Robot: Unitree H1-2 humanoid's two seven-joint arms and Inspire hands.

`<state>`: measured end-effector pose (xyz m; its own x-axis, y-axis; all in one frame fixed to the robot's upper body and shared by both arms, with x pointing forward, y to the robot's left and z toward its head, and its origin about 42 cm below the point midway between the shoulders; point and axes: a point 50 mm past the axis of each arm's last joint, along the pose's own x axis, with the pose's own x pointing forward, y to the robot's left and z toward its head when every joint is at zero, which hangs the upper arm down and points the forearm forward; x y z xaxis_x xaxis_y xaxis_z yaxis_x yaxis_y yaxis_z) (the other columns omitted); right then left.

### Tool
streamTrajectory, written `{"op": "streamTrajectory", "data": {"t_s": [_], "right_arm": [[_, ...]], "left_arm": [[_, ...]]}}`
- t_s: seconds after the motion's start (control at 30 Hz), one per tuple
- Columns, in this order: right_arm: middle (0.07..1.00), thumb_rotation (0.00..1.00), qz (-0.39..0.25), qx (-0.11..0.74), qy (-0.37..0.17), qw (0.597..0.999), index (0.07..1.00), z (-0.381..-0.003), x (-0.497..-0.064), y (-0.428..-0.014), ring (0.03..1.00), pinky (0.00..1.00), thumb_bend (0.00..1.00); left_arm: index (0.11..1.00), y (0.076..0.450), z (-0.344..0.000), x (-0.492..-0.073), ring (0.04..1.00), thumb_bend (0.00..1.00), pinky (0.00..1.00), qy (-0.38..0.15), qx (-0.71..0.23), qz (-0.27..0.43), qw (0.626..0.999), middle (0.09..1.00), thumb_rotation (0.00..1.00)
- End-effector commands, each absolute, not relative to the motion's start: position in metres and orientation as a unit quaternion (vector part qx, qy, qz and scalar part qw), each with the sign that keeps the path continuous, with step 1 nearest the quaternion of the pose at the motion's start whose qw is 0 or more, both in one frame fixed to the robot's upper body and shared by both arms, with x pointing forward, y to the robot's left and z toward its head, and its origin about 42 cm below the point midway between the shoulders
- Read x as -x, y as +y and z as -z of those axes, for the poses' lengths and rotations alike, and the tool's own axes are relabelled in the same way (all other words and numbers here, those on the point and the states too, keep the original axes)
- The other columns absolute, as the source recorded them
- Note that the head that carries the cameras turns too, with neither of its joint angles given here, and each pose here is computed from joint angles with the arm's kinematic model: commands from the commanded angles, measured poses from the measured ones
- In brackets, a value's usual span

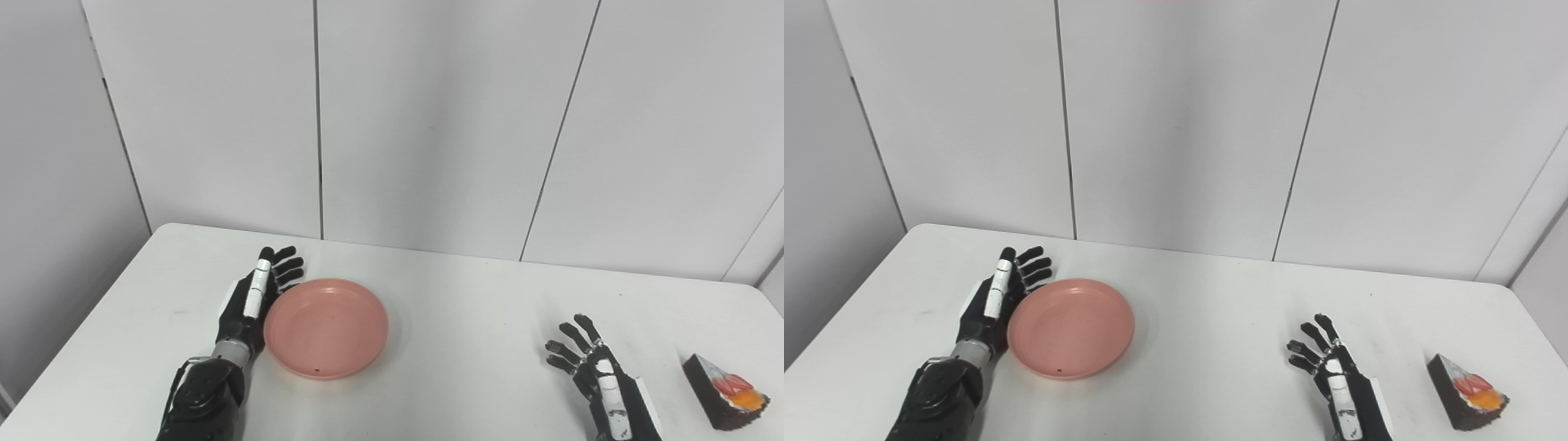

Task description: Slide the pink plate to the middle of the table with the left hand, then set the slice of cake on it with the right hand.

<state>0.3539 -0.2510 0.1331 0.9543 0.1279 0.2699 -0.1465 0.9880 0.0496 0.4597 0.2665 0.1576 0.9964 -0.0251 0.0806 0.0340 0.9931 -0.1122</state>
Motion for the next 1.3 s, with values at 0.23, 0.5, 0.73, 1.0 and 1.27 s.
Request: {"op": "streamTrajectory", "data": {"t_s": [0.23,0.5,0.73,1.0,1.27], "right_arm": [[0.873,0.89,-0.068,-0.049,-0.102,0.991,0.911,-0.115,-0.343,-0.239,0.769,0.75,0.86],[0.869,0.88,-0.065,-0.049,-0.099,0.992,0.898,-0.119,-0.342,-0.230,0.762,0.74,0.88],[0.854,0.89,-0.063,-0.042,-0.094,0.993,0.892,-0.124,-0.340,-0.211,0.739,0.72,0.88],[0.846,0.89,-0.058,-0.039,-0.088,0.994,0.889,-0.130,-0.339,-0.194,0.740,0.72,0.88],[0.846,0.90,-0.060,-0.026,-0.084,0.994,0.894,-0.128,-0.342,-0.188,0.737,0.72,0.81]], "left_arm": [[0.758,0.228,-0.140,-0.457,0.813,0.77,0.75,0.002,0.061,0.044,0.997,0.803,0.94],[0.787,0.195,-0.129,-0.458,0.853,0.75,0.82,0.010,0.083,0.058,0.995,0.825,0.93],[0.792,0.175,-0.130,-0.459,0.853,0.75,0.83,0.011,0.108,0.071,0.991,0.827,0.92],[0.801,0.169,-0.134,-0.461,0.845,0.73,0.80,0.013,0.113,0.079,0.990,0.819,0.93],[0.801,0.159,-0.136,-0.462,0.861,0.74,0.81,0.014,0.132,0.077,0.988,0.842,0.93]]}}
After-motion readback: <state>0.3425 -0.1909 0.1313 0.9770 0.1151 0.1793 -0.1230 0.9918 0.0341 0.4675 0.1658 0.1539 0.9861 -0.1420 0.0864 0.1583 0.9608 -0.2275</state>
